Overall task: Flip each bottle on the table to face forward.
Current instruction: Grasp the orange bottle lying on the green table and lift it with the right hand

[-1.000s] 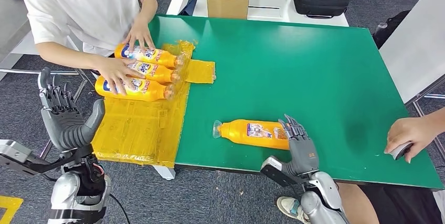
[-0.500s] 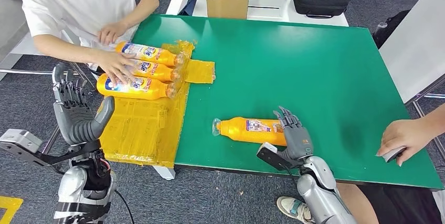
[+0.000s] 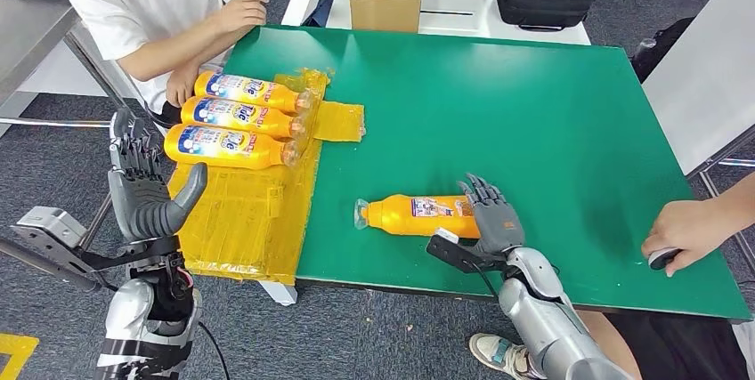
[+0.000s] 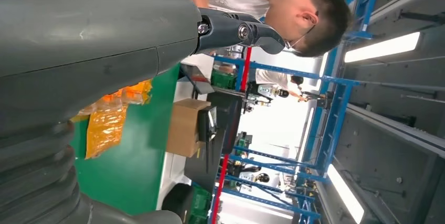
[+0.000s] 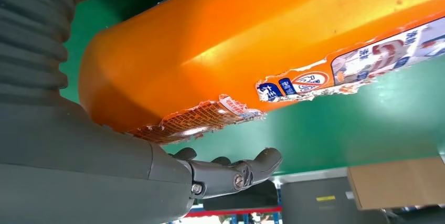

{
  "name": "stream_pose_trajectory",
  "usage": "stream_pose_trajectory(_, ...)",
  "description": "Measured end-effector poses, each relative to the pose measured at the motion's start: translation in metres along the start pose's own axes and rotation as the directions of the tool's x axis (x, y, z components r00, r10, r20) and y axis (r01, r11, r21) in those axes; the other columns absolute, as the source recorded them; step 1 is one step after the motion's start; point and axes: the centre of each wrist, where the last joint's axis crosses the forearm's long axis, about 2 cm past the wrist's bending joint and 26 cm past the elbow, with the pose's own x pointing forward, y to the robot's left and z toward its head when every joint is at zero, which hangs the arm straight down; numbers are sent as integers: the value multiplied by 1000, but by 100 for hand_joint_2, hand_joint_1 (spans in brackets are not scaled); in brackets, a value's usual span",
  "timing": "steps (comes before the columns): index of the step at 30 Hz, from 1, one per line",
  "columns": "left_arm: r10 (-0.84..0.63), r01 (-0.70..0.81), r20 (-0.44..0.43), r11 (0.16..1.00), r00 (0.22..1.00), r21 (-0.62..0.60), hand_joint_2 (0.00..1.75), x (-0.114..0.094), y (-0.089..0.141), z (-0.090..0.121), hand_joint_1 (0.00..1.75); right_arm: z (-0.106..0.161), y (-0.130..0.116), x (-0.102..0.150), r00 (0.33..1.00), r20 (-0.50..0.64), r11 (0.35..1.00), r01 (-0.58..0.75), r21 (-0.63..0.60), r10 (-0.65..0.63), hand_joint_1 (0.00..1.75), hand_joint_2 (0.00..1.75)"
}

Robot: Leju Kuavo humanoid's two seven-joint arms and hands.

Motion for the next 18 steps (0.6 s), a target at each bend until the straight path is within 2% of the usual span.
stream_pose_trajectory(1, 0, 0, -7, 1000, 1000, 1, 175, 0, 0, 0, 0, -4, -3, 0, 1000, -20, 999, 0, 36, 1, 36, 175)
stream_pose_trajectory(4, -2, 2, -33, 1000, 999, 1, 175, -1, 1, 2, 0, -18, -19, -2, 996, -83, 986, -4, 168, 18, 165, 175)
stream_pose_trajectory(5, -2, 2, -39, 1000, 999, -1, 175, -1, 2, 3, 0, -23, -24, -3, 995, -100, 978, -3, 210, 25, 175, 175)
stream_pose_trajectory(13, 5, -6, -72, 1000, 997, -24, 175, -4, 3, 5, 0, -40, -50, -10, 987, -159, 926, 47, 376, 15, 175, 175)
stream_pose_trajectory(18, -35, 29, -95, 997, 995, -65, 175, -8, 5, 6, 0, -39, -52, -16, 990, -134, 908, 91, 410, -39, 175, 175)
